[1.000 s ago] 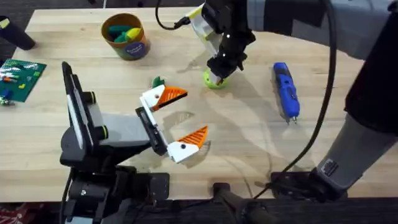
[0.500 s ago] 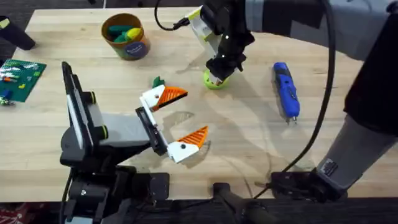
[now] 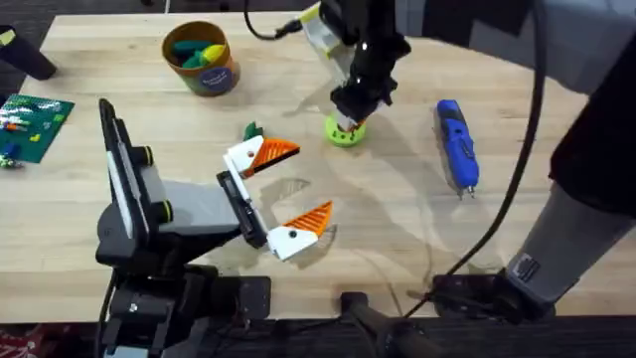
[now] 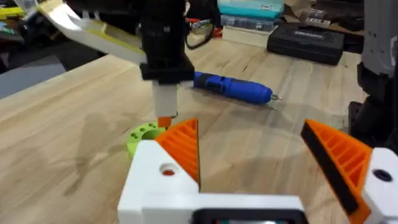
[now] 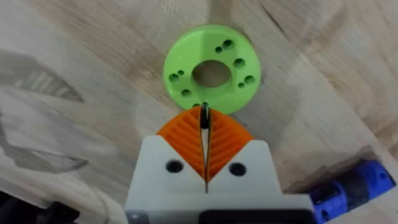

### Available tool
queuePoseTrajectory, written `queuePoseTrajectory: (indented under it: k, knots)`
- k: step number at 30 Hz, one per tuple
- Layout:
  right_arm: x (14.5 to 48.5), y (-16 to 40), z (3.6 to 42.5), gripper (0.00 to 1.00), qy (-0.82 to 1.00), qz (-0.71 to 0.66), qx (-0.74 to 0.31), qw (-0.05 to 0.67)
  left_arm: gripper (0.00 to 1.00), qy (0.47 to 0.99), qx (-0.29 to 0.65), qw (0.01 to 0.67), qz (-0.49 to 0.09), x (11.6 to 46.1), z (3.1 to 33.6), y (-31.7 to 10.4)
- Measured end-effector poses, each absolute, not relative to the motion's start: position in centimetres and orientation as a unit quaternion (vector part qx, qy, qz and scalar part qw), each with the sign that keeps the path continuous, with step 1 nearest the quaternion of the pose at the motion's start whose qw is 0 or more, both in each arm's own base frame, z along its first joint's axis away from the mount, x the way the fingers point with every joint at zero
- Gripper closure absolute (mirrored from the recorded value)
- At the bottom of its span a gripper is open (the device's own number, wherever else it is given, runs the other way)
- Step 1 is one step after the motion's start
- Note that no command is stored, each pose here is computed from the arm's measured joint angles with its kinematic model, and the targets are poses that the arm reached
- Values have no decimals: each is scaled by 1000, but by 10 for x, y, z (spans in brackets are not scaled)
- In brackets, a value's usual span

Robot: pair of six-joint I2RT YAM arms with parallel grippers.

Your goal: Pick up the gripper from the table and insert it into the empty holder that is missing its gripper. Then pick up a screw, insert it into the mounting hole, and use the screwdriver to tighten it. Finally, clean up the table by picking up the vegetable and placing it into the bucket.

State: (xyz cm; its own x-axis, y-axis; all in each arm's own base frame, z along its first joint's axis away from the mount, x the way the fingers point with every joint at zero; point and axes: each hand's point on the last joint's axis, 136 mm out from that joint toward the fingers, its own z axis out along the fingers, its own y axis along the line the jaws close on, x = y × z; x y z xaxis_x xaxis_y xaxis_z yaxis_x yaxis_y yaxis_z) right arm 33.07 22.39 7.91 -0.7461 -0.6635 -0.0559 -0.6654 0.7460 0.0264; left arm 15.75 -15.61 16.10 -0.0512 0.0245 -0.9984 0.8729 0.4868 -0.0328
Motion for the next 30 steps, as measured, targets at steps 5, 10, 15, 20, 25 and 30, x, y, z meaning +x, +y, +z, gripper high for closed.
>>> queuePoseTrajectory:
  k: [5, 10, 15, 20, 25, 30]
  knots:
    - [340, 230, 115, 994, 933, 27, -356, 41, 15, 629, 357, 589, -360, 157, 161, -156]
    - [346, 234, 160, 994, 932, 32, -356, 67, 14, 629, 357, 589, -360, 157, 161, -156]
    - [352, 239, 206, 994, 927, 41, -356, 108, 14, 629, 356, 589, -360, 158, 161, -156]
    - [344, 243, 246, 994, 919, 51, -363, 146, 15, 629, 356, 589, -360, 158, 161, -156]
    - [325, 260, 283, 994, 897, 68, -392, 192, 14, 629, 357, 589, -360, 157, 161, -156]
    - [293, 287, 301, 995, 862, 98, -453, 207, 13, 629, 357, 589, -360, 157, 161, -156]
